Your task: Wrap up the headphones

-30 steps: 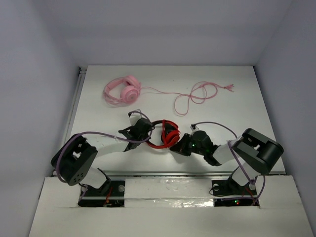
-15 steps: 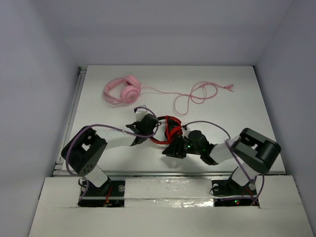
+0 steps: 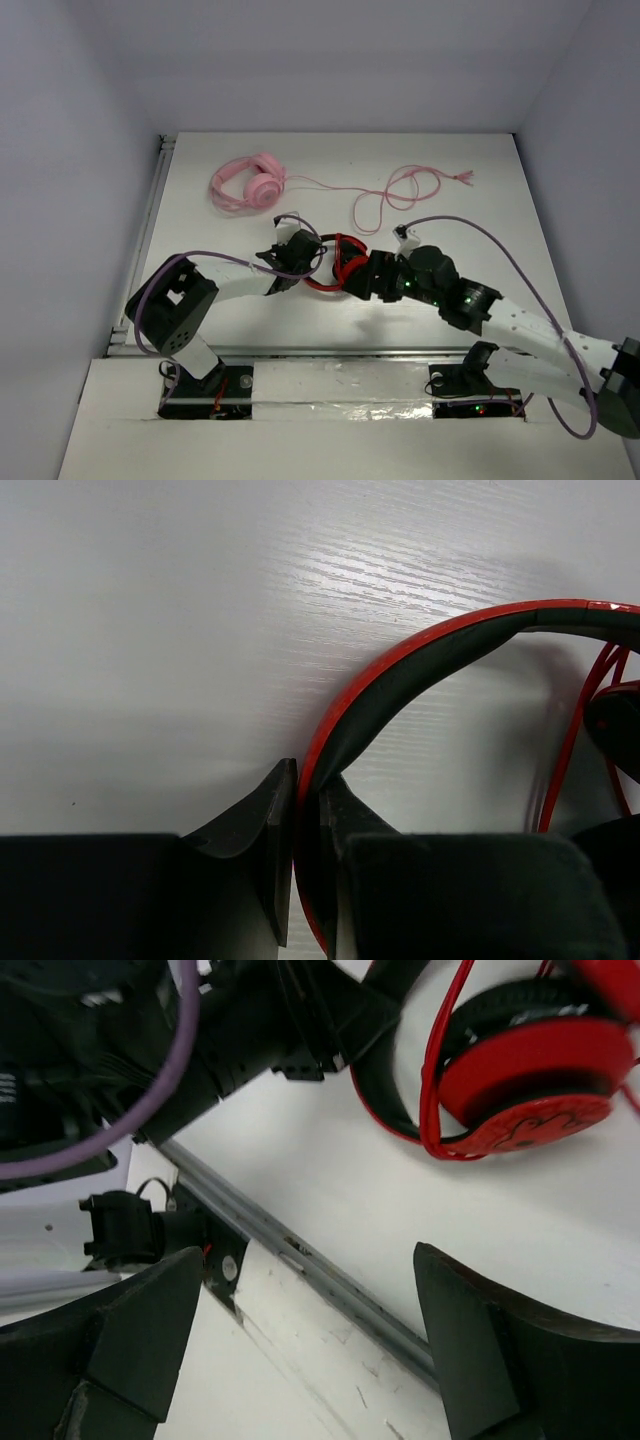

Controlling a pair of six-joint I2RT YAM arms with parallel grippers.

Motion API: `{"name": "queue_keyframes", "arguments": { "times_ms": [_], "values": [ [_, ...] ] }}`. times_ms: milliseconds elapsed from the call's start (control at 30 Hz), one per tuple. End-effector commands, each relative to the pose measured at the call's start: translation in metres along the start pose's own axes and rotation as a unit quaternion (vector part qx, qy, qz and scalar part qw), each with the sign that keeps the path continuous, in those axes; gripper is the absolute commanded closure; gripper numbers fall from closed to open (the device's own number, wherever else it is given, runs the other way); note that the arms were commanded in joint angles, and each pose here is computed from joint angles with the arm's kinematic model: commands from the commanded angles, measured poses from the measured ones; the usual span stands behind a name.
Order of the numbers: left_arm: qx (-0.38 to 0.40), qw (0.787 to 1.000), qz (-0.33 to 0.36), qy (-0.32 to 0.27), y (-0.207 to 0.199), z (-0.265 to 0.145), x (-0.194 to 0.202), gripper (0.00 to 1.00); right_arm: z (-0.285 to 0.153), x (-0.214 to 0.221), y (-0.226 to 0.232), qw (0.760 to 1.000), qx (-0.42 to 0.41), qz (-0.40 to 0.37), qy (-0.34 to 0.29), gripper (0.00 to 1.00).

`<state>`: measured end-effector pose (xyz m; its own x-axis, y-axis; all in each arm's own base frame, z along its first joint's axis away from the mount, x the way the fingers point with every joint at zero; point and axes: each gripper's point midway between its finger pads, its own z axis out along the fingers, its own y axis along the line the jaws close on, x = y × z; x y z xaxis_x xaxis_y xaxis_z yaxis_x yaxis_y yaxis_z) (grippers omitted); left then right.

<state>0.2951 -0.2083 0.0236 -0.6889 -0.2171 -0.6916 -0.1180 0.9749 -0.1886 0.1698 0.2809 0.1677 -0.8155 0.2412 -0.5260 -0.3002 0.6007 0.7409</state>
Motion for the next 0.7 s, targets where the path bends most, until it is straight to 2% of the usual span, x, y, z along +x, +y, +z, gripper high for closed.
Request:
{"name": "queue_keyframes", "arguments": {
  "times_ms": [0,33,67,100,167,233,300,333,433,533,567,600,633,667],
  "values": [
    [-0.003,0.999,-0.011,-0.046,-0.008,0.000,-0.029,1.00,-0.024,-0.024,-0.012,0.996,0.062,-0.040,-0.050,0.10],
    [-0.004,0.999,-0.011,-0.051,-0.008,-0.002,-0.032,1.00,-0.036,-0.041,-0.008,0.993,0.064,-0.050,-0.090,0.16],
    [-0.004,0.998,-0.010,-0.054,-0.008,-0.004,-0.034,1.00,-0.044,-0.050,-0.006,0.990,0.068,-0.053,-0.112,0.39],
    [-0.005,0.998,-0.008,-0.055,-0.006,-0.006,-0.036,1.00,-0.054,-0.060,-0.002,0.987,0.071,-0.055,-0.133,0.48],
    [-0.001,0.998,-0.004,-0.068,-0.009,-0.015,-0.044,0.87,-0.077,-0.086,0.003,0.975,0.079,-0.056,-0.198,0.57],
    [0.000,0.997,0.000,-0.075,-0.009,-0.022,-0.048,0.74,-0.096,-0.104,0.005,0.964,0.086,-0.056,-0.244,0.57],
    [0.010,0.996,-0.001,-0.089,-0.014,-0.033,-0.057,0.65,-0.114,-0.116,0.011,0.956,0.077,-0.055,-0.279,0.54],
    [0.013,0.995,-0.003,-0.095,-0.014,-0.037,-0.062,0.56,-0.122,-0.123,0.013,0.949,0.081,-0.057,-0.298,0.53],
    [0.031,0.993,-0.013,-0.115,-0.019,-0.056,-0.078,0.39,-0.142,-0.138,0.018,0.937,0.083,-0.062,-0.334,0.48],
    [0.042,0.990,-0.020,-0.130,-0.019,-0.068,-0.089,0.27,-0.155,-0.149,0.016,0.926,0.101,-0.064,-0.359,0.38],
    [0.051,0.988,-0.026,-0.143,-0.019,-0.077,-0.096,0.24,-0.160,-0.153,0.017,0.921,0.107,-0.060,-0.369,0.19],
    [0.062,0.986,-0.031,-0.155,-0.021,-0.083,-0.103,0.23,-0.164,-0.155,0.014,0.918,0.116,-0.057,-0.374,0.10],
    [0.069,0.984,-0.028,-0.164,-0.021,-0.089,-0.109,0.22,-0.170,-0.158,0.010,0.912,0.128,-0.051,-0.387,0.01],
    [0.089,0.978,-0.039,-0.182,-0.024,-0.105,-0.122,0.21,-0.176,-0.161,0.010,0.908,0.130,-0.046,-0.396,0.00]
  ]
}}
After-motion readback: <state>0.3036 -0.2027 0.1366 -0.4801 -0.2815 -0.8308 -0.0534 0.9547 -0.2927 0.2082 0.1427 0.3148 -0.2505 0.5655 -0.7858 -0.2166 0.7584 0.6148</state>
